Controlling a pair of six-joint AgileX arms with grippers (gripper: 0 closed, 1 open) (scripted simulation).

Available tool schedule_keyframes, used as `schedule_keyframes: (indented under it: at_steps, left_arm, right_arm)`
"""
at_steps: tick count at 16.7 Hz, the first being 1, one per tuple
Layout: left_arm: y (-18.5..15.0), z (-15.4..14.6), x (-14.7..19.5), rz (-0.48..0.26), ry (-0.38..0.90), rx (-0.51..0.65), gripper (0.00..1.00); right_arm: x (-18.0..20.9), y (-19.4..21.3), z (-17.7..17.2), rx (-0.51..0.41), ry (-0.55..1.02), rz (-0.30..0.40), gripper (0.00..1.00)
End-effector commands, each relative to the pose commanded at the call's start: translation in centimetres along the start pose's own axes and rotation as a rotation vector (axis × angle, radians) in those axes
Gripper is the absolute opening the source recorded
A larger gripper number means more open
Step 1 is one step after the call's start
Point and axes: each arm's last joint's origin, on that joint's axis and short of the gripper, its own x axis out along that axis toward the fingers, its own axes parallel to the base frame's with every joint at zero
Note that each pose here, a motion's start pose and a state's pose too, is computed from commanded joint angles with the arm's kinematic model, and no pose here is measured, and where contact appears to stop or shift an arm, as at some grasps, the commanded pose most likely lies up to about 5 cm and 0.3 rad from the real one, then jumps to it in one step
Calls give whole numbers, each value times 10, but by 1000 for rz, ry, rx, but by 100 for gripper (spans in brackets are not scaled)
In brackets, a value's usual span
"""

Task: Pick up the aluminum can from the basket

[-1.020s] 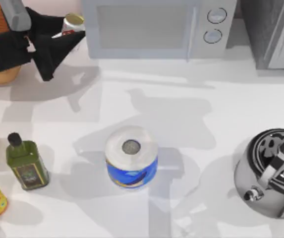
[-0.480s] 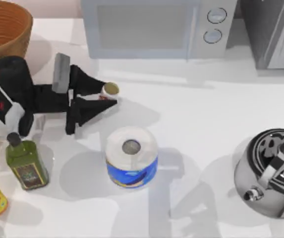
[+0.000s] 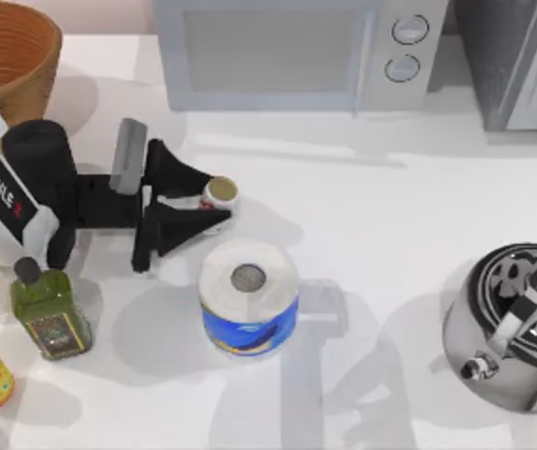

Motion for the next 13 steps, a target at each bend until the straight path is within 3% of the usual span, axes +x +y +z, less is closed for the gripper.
schedule_keyframes:
  at_steps: [13]
  left_arm:
    - [0,0,0,0,0,0,98]
  right_arm:
    - [0,0,0,0,0,0,100]
